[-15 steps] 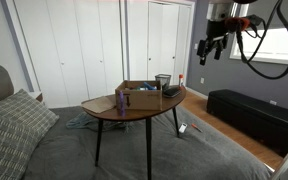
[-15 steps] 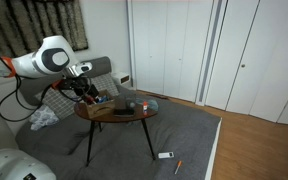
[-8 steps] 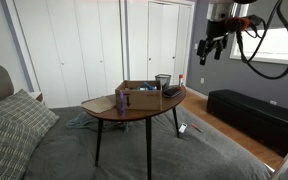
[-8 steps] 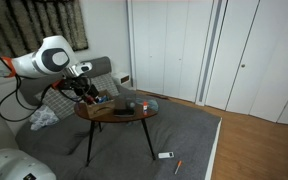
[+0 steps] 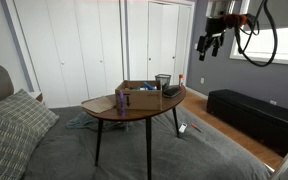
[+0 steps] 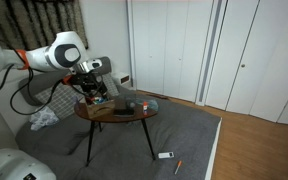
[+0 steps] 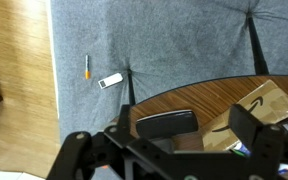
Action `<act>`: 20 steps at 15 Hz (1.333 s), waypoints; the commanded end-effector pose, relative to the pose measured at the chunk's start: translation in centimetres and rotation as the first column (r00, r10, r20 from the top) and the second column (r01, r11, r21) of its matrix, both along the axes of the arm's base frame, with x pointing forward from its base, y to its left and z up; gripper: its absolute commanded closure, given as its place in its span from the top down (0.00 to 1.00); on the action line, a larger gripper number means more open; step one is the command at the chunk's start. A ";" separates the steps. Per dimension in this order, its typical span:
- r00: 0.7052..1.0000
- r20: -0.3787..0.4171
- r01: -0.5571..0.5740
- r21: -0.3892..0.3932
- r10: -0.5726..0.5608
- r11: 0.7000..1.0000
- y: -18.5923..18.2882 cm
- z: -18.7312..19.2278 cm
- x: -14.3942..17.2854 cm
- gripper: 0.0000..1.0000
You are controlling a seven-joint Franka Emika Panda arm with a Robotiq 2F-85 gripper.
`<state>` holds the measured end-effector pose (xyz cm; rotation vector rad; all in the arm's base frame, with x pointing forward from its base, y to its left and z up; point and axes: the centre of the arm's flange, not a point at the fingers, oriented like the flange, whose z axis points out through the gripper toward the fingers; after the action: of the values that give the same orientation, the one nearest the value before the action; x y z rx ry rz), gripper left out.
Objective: Take the contents of the mesh bin and place them into the box
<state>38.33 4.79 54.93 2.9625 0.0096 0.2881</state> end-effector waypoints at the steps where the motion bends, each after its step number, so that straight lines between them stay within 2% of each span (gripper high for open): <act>1: 0.996 -0.063 -0.063 0.016 0.064 0.998 -1.2 1.4 5.7 1.00; 6: 0.985 -0.104 -0.136 0.035 0.139 0.990 -1.6 0.4 12.2 1.00; 15: 0.969 -0.094 -0.222 0.083 0.230 0.971 -2.0 -3.5 22.7 1.00; 17: 0.967 -0.078 -0.234 0.109 0.243 0.966 -2.2 -4.5 24.0 1.00; 18: 0.971 -0.097 -0.210 0.071 0.217 0.975 -2.0 -4.5 21.4 1.00; 20: 0.970 -0.107 -0.210 0.075 0.217 0.975 -2.1 -5.4 22.0 1.00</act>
<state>60.30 2.68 49.53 3.0391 0.3423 0.1460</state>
